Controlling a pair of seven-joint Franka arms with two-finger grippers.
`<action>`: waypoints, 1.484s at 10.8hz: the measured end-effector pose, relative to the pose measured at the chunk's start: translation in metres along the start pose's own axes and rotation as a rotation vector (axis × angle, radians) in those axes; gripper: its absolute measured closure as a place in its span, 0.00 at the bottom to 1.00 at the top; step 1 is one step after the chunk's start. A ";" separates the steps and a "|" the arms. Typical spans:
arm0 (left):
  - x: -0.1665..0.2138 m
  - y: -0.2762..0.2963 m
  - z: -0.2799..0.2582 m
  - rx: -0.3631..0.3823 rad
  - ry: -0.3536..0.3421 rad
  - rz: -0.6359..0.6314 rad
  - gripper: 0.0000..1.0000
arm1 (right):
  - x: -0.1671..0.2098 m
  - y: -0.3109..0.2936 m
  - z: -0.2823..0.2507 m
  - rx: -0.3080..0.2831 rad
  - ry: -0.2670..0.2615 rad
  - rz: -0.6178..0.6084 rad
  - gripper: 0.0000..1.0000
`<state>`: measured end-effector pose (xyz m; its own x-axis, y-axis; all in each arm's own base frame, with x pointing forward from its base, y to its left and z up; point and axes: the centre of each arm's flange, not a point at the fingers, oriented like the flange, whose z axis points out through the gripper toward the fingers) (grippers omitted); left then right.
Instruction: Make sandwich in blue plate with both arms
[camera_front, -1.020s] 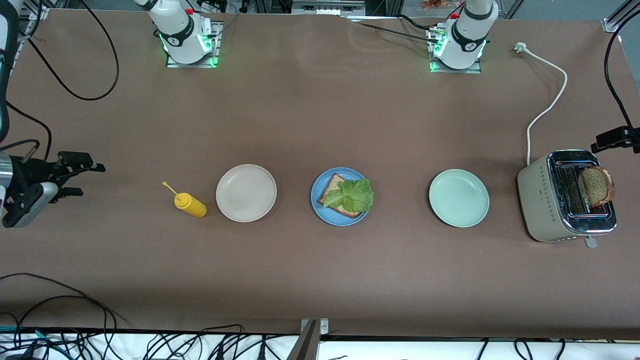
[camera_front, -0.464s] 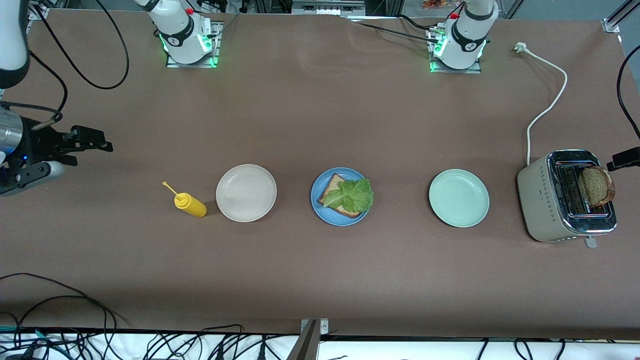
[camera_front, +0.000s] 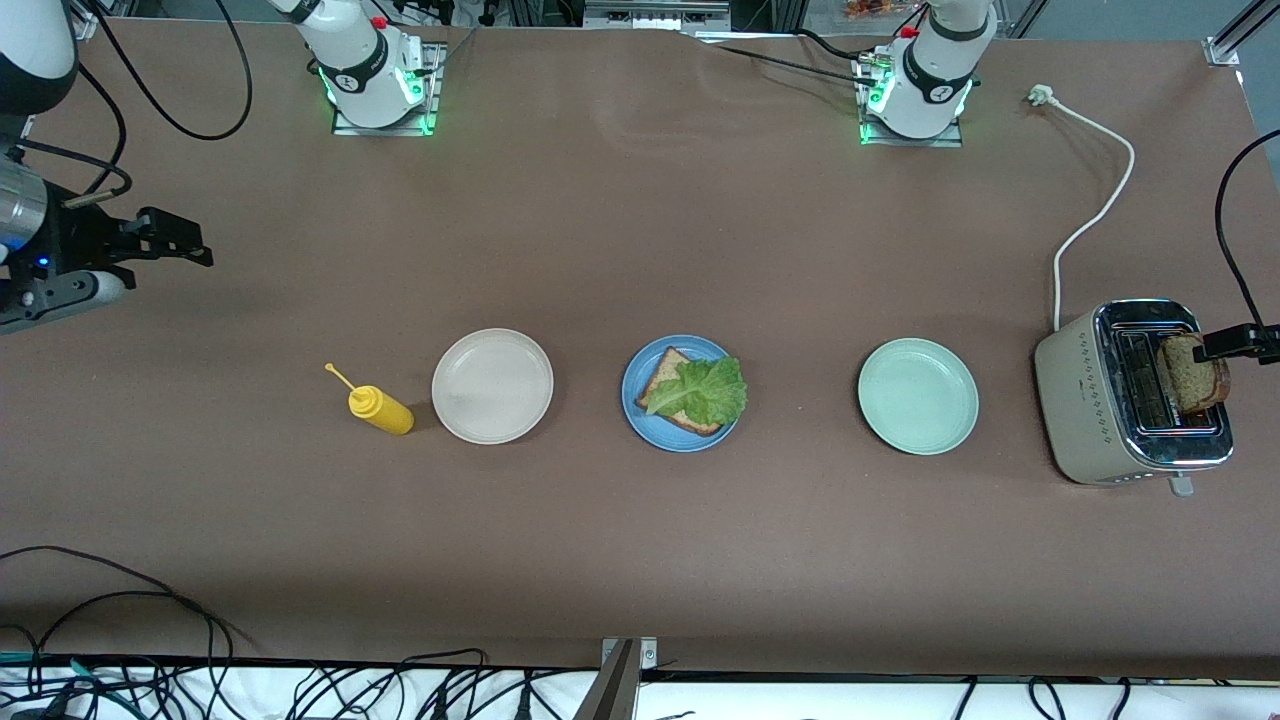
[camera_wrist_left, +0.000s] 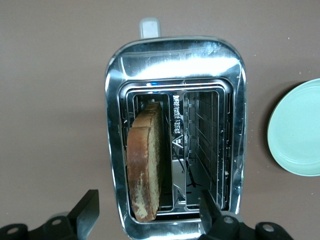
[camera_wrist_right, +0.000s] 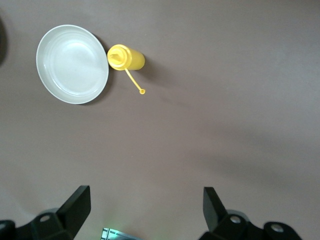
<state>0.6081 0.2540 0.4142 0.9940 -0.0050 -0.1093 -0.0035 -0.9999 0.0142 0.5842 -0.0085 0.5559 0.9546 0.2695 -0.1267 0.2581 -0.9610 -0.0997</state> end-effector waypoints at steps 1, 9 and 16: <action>0.002 0.000 0.007 -0.003 -0.006 0.001 0.16 | -0.002 0.006 -0.002 -0.002 0.006 0.012 0.00; 0.012 -0.009 0.031 -0.011 -0.017 -0.004 0.85 | -0.004 0.008 -0.006 -0.057 0.002 0.108 0.00; -0.012 0.041 -0.096 -0.028 -0.031 0.078 0.90 | -0.016 0.035 -0.021 -0.071 0.031 0.170 0.00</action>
<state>0.6065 0.2142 0.5115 0.9870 -0.0839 -0.1371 -0.0775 -0.9957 0.0515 0.5806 -0.0476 0.5753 0.9893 0.1015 -0.1047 0.1011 -0.9948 -0.0090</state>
